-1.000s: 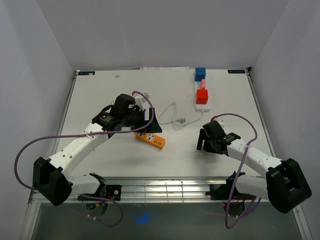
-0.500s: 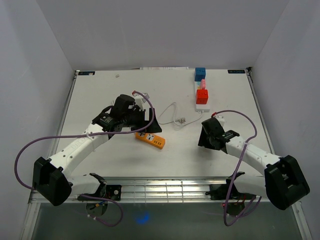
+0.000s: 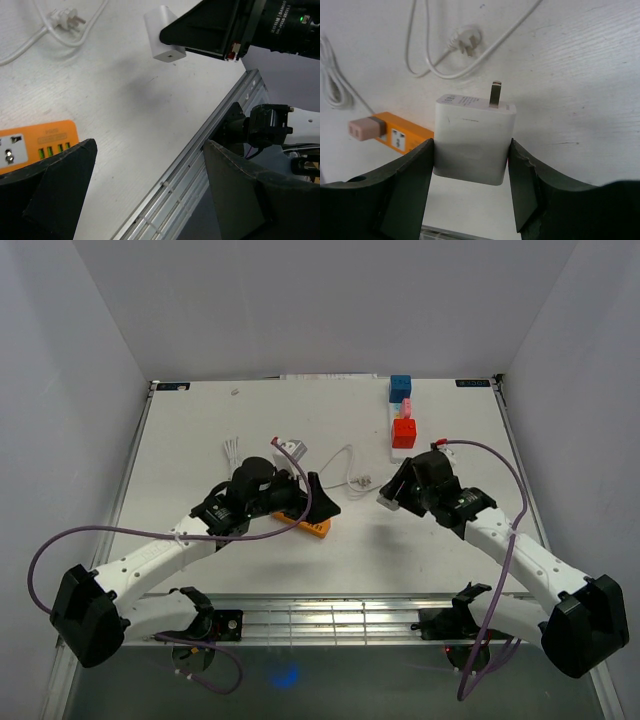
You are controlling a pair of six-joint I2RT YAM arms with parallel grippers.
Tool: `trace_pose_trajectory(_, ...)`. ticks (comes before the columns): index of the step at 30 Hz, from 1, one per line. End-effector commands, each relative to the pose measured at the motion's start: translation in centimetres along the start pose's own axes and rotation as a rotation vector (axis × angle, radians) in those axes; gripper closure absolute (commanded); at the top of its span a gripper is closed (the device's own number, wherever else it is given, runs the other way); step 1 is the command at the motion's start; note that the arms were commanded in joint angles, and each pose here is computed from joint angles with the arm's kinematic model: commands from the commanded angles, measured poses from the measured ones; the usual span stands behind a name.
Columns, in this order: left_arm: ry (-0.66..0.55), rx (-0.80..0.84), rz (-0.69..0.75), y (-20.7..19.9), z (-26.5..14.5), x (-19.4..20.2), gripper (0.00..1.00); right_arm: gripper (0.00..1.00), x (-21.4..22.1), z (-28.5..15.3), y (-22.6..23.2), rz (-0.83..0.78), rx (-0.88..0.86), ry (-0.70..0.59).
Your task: Insert the plug
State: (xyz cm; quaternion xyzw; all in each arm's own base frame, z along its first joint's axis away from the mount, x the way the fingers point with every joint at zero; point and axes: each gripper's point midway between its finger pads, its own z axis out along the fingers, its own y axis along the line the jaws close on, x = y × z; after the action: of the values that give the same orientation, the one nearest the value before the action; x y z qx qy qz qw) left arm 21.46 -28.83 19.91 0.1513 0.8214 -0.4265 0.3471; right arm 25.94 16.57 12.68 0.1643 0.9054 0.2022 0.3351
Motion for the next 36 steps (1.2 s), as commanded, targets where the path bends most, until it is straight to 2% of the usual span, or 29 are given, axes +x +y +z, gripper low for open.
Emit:
trace_pose_trajectory(1, -0.165, 0.058, 0.062, -3.2, 1.2, -2.7, 0.02, 0.73, -3.4, -2.4, 5.1, 0.241, -0.137, -0.058)
trace_pose_trajectory(6, -0.218, 0.018, 0.023, -3.3, 4.0, -2.5, 0.02, 0.76, -4.6, -4.3, 7.9, 0.413, -0.294, -0.083)
trace_pose_trajectory(10, -0.305, 0.009, 0.061, -4.0, 5.6, -3.4, 0.02, 0.77, -5.2, -5.6, 8.3, 0.493, -0.337, -0.103)
trace_pose_trajectory(15, -0.350, -0.023, 0.079, -3.6, 7.2, -3.8, 0.02, 0.77, -5.2, -6.9, 9.1, 0.585, -0.438, -0.103)
trace_pose_trajectory(19, -0.443, 0.058, 0.105, -5.6, 7.1, -5.2, 0.02, 0.78, -5.2, -7.3, 8.8, 0.610, -0.441, -0.111)
trace_pose_trajectory(23, -0.474, 0.092, 0.126, -6.7, 7.3, -5.8, 0.02, 0.79, -5.4, -7.9, 9.0, 0.623, -0.460, -0.117)
trace_pose_trajectory(31, -0.467, 0.114, 0.166, -8.0, 8.9, -5.6, 0.02, 0.79, -5.1, -7.5, 8.8, 0.641, -0.466, -0.111)
trace_pose_trajectory(36, -0.490, 0.108, 0.170, -8.2, 9.3, -6.1, 0.07, 0.79, -4.7, -7.4, 9.3, 0.648, -0.485, -0.095)
